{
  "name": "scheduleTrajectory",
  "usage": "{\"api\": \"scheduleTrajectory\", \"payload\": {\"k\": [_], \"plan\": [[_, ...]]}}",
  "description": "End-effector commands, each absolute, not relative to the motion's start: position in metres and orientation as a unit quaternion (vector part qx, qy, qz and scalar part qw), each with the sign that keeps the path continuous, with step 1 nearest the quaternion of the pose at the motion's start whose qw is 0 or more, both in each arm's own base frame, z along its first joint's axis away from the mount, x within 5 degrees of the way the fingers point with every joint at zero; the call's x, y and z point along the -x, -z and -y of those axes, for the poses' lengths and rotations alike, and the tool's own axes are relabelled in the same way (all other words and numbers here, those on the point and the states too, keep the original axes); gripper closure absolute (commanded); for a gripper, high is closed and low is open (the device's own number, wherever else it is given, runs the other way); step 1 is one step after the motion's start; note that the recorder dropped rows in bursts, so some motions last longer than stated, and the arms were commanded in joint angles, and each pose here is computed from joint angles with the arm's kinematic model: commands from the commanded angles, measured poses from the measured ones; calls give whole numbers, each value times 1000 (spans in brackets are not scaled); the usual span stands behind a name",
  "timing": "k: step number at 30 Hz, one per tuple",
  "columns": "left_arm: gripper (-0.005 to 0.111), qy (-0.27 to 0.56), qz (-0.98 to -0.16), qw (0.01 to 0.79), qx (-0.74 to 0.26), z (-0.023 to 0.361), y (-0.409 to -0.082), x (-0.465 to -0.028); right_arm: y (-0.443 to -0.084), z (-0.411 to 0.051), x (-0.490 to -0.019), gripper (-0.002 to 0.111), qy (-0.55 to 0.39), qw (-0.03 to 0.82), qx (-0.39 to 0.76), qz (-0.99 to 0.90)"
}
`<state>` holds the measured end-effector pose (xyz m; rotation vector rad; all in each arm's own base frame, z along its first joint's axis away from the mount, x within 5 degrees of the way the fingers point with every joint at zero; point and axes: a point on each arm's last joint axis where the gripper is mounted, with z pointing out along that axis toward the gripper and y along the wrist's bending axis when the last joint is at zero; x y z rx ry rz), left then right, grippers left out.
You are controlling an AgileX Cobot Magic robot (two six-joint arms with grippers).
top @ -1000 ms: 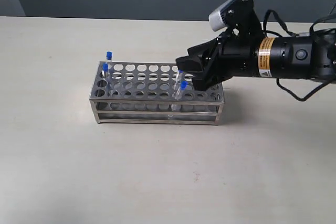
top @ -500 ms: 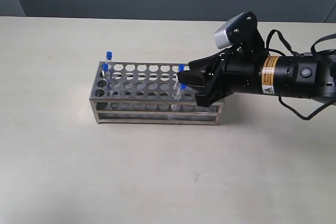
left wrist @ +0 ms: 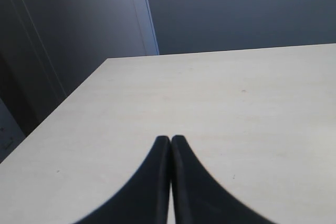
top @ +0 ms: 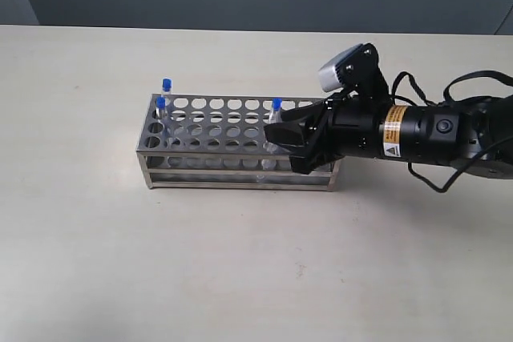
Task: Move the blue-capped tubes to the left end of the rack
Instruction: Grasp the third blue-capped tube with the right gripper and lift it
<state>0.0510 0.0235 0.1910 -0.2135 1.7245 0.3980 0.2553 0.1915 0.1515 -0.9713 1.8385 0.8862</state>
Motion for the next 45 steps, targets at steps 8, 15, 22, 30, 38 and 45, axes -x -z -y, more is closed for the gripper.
{"api": "scheduleTrajectory", "payload": {"k": [8, 15, 22, 30, 38, 45], "plan": [[106, -173, -749, 633, 92, -23, -193, -51, -130, -192, -257, 67, -364, 411, 378, -746], [106, -173, -749, 633, 92, -23, -193, -51, -126, -192, -258, 73, -367, 410, 368, -750], [106, -173, -749, 633, 92, -23, -193, -51, -129, -193, -258, 105, -377, 415, 366, -743], [106, -173, -749, 633, 92, -23, -193, -51, -144, -196, -254, 109, -408, 434, 373, -711], [106, -173, -749, 633, 92, -23, -193, -51, -184, -194, -248, 109, -402, 481, 391, -674], [106, -173, -749, 633, 92, -23, -193, -51, -216, -213, -242, 109, -404, 510, 419, -634]]}}
